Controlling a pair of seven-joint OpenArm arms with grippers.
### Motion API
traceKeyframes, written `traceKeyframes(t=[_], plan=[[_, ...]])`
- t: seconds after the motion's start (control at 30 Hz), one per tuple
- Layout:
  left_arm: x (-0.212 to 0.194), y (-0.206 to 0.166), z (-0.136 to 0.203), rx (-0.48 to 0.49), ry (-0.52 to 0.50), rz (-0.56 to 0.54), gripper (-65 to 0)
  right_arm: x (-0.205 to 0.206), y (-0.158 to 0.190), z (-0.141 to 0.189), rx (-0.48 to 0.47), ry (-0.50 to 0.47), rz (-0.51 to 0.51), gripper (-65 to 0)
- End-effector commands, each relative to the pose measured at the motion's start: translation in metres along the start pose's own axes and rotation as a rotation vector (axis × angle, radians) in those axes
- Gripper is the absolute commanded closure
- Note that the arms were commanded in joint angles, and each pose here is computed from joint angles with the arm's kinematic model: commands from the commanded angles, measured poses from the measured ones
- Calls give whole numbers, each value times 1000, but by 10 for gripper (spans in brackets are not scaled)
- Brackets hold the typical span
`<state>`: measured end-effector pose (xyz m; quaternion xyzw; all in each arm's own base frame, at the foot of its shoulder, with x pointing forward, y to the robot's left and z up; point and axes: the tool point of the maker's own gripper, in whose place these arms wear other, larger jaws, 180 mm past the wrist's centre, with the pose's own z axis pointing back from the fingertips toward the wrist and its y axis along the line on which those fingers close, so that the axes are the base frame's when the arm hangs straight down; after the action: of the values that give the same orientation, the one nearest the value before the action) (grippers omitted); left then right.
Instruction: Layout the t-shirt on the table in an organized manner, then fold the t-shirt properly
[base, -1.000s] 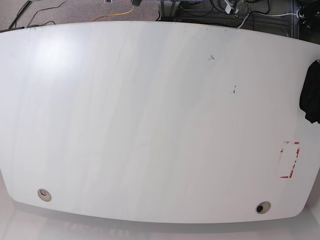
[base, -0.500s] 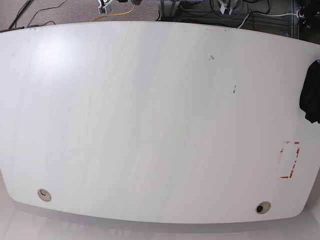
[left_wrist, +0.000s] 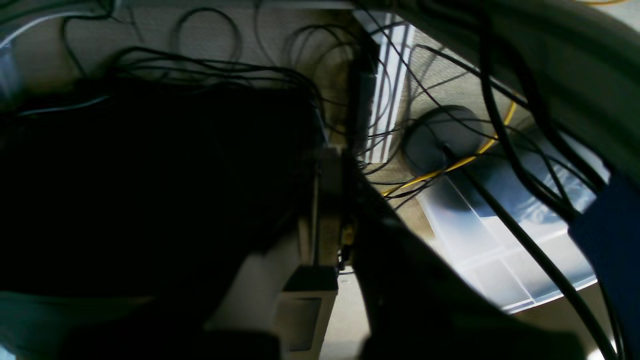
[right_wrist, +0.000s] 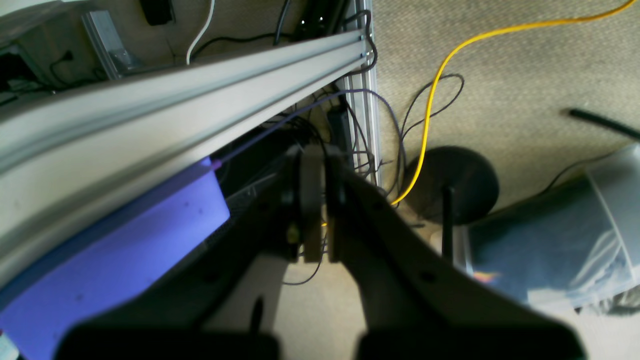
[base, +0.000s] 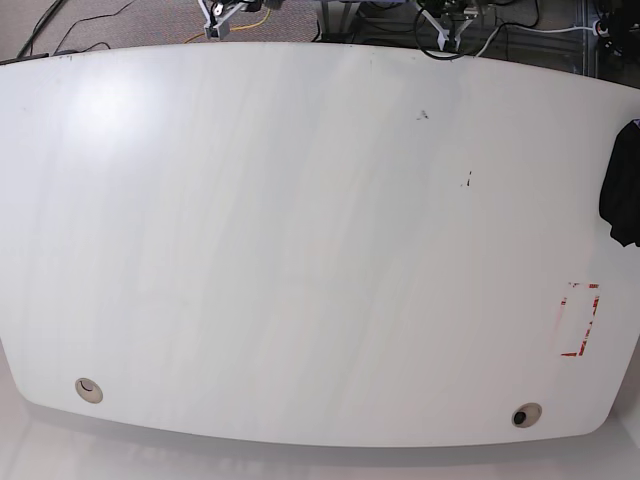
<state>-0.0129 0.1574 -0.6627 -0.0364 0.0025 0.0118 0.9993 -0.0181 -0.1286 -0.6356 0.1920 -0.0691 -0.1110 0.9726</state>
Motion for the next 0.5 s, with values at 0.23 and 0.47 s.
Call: traceKeyframes(t=[0.23,0.47], plan=[[0,13,0,91,30,-59,0,0,-13,-4,-76,49,67,-13],[4,11,0,98,58,-51,0,-1,-17,-4,-109,54,79,-13]])
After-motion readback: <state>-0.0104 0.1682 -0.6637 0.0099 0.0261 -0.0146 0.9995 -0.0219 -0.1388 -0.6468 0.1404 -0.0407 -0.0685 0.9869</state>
